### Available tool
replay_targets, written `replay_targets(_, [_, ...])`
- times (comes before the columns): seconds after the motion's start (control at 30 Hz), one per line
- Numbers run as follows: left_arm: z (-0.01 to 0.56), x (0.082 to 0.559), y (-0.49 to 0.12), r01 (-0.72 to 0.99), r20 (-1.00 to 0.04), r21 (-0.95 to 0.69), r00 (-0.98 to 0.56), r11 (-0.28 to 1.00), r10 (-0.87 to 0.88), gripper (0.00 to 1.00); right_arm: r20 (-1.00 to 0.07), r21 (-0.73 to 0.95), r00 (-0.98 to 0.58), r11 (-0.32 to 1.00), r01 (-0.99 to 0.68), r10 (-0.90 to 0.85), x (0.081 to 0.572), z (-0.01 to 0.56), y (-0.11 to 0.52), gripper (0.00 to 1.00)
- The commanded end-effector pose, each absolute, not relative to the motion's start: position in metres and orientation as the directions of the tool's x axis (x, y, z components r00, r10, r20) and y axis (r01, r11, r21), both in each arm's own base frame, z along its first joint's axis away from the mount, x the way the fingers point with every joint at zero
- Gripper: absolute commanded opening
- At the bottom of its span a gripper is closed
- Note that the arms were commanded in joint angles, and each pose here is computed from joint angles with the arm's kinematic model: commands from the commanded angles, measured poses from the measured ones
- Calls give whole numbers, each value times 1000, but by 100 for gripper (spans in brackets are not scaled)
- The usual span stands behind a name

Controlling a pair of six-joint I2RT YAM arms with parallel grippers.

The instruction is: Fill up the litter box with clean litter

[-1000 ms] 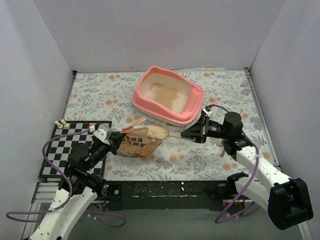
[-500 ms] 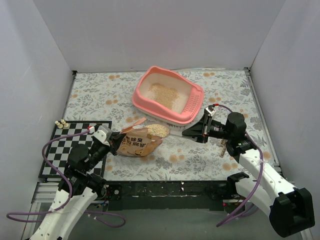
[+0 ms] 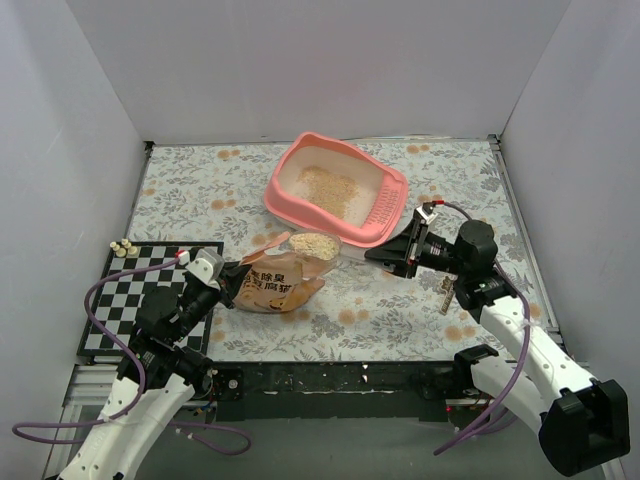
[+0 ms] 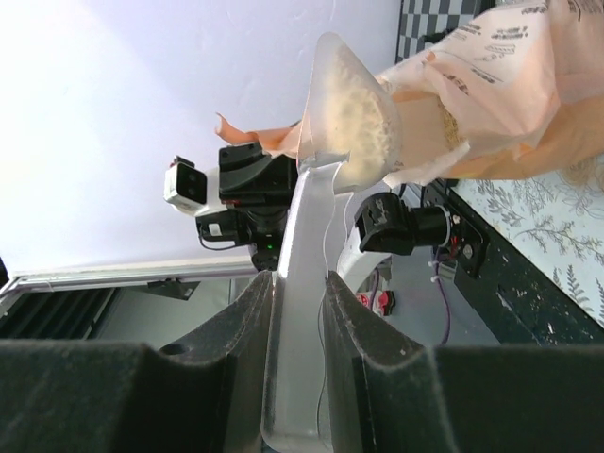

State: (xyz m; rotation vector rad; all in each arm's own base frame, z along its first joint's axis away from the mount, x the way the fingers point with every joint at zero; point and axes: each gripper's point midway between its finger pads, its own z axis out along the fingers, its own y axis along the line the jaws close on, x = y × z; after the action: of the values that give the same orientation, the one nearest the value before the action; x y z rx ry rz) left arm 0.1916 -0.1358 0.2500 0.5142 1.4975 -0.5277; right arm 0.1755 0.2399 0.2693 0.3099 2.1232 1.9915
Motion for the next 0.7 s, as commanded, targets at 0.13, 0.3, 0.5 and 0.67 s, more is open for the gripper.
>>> replay_targets(0.13, [290,189,-137,626,-990,9,117,780,-82,0,-100,993,-910,-22,-119,402,206,325,242,1])
replay_targets(0.3, [292,188,-138,632,-989,9,119,775,-85,0,-93,990,-880,-48,-131,465,232,335,244,1])
replay_targets(0.5, [292,188,-140,641,-990,10,113,768,-81,0,-80,987,-835,-71,-141,545,275,340,249,1])
replay_targets(0.67, [287,189,-143,652,-992,25,109,758,-61,0,-73,987,-805,-74,-143,589,310,334,256,1])
